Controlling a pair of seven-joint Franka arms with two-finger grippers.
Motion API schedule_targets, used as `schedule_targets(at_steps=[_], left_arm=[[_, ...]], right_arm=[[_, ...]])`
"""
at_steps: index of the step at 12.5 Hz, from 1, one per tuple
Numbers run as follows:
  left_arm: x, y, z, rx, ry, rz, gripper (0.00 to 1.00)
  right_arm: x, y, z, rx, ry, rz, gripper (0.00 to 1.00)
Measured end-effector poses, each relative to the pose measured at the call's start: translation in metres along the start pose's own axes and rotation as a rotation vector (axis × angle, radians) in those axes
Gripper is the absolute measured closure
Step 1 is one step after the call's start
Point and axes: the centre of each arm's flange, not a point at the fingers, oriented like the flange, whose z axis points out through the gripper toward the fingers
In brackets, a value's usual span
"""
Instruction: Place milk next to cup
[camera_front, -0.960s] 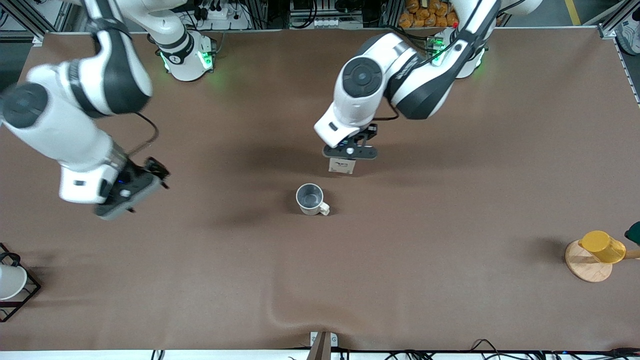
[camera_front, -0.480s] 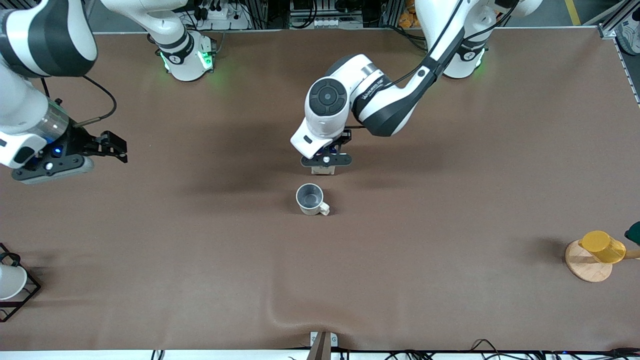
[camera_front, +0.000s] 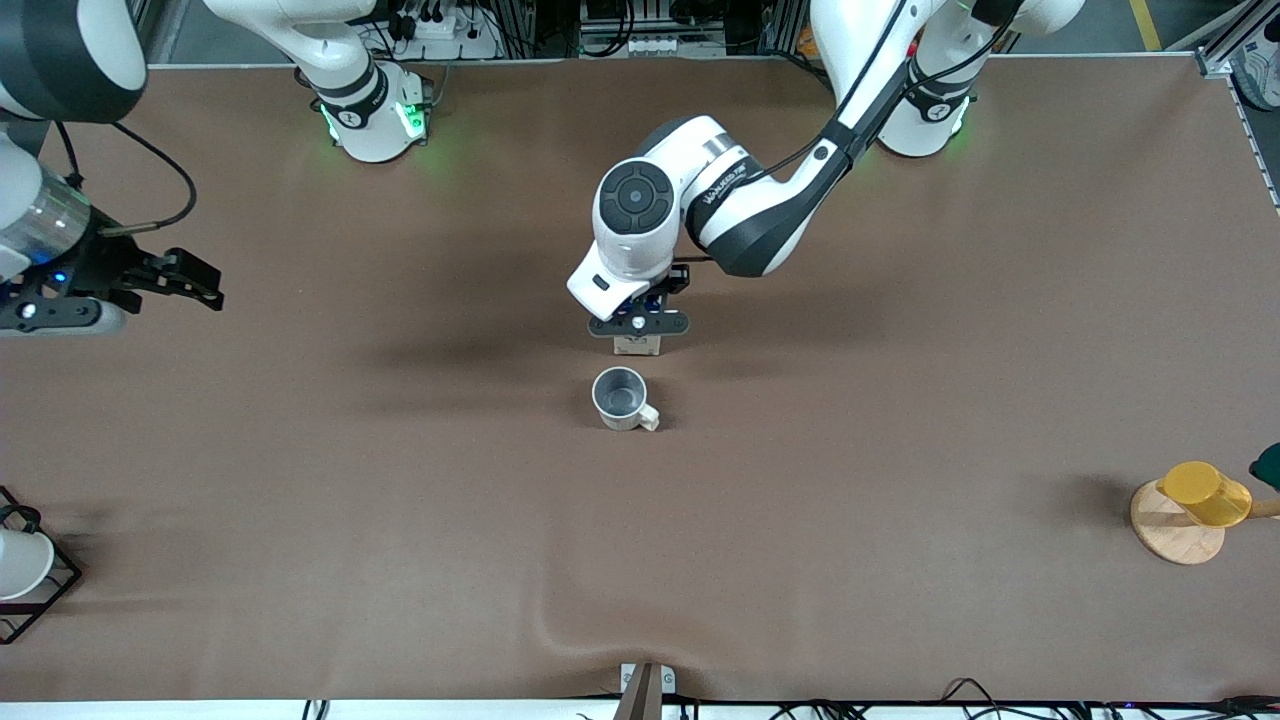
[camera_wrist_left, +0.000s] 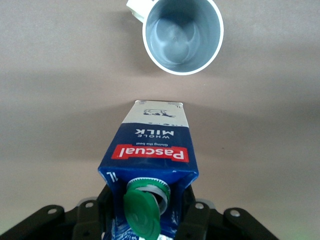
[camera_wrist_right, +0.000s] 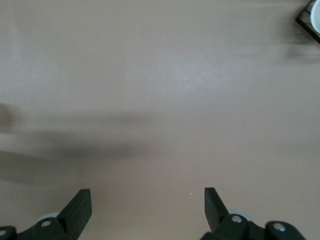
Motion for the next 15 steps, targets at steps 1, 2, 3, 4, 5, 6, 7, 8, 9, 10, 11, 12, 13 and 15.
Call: schedule_targets(at_steps=[1,2,3,4,5,6,7,8,9,10,11,12,13,15], left_arm=[[0.002,0.000,0.001,-0.004,0.004,-0.002,0.45],[0.004,0.000,0.002,-0.006,0.007,-0.004,0.45],[0.008,-0.002,0.003,-0.009,0.013,-0.010,0.45],[0.012,-0.004,0.005,-0.009,0.019,-0.018,0.45],[0.016,-0.006,0.005,-0.013,0.026,-0.023,0.45],[0.018,-0.006,0.004,-0.017,0.032,-0.027,0.45],[0.019,-0.007,0.004,-0.018,0.034,-0.028,0.45],[0.019,-0.006,0.005,-0.020,0.035,-0.027,0.45],[0.019,-0.004,0.005,-0.022,0.037,-0.025,0.45],[0.017,-0.002,0.006,-0.024,0.040,-0.021,0.45],[0.016,-0.001,0.006,-0.026,0.042,-0.019,0.45],[0.015,0.000,0.006,-0.029,0.044,-0.017,0.45],[0.015,0.001,0.005,-0.031,0.047,-0.017,0.45],[0.016,0.001,0.002,-0.035,0.051,-0.018,0.45]], right_arm=[[-0.001,0.003,-0.007,0.004,-0.006,0.013,0.00],[-0.003,0.003,-0.012,0.010,-0.013,0.028,0.00],[-0.004,0.003,-0.015,0.014,-0.020,0.045,0.00],[-0.004,0.003,-0.017,0.017,-0.020,0.059,0.00],[-0.005,0.004,-0.020,0.018,-0.020,0.070,0.00],[-0.006,0.008,-0.022,0.022,-0.026,0.081,0.00],[-0.007,0.012,-0.024,0.031,-0.030,0.091,0.00],[-0.007,0.015,-0.026,0.037,-0.031,0.097,0.00],[-0.007,0.015,-0.028,0.039,-0.029,0.097,0.00],[-0.008,0.013,-0.031,0.040,-0.031,0.094,0.00],[-0.009,0.012,-0.033,0.040,-0.038,0.092,0.00],[-0.010,0.012,-0.034,0.040,-0.040,0.092,0.00],[-0.010,0.012,-0.035,0.040,-0.040,0.092,0.00],[-0.010,0.012,-0.035,0.041,-0.042,0.092,0.00]])
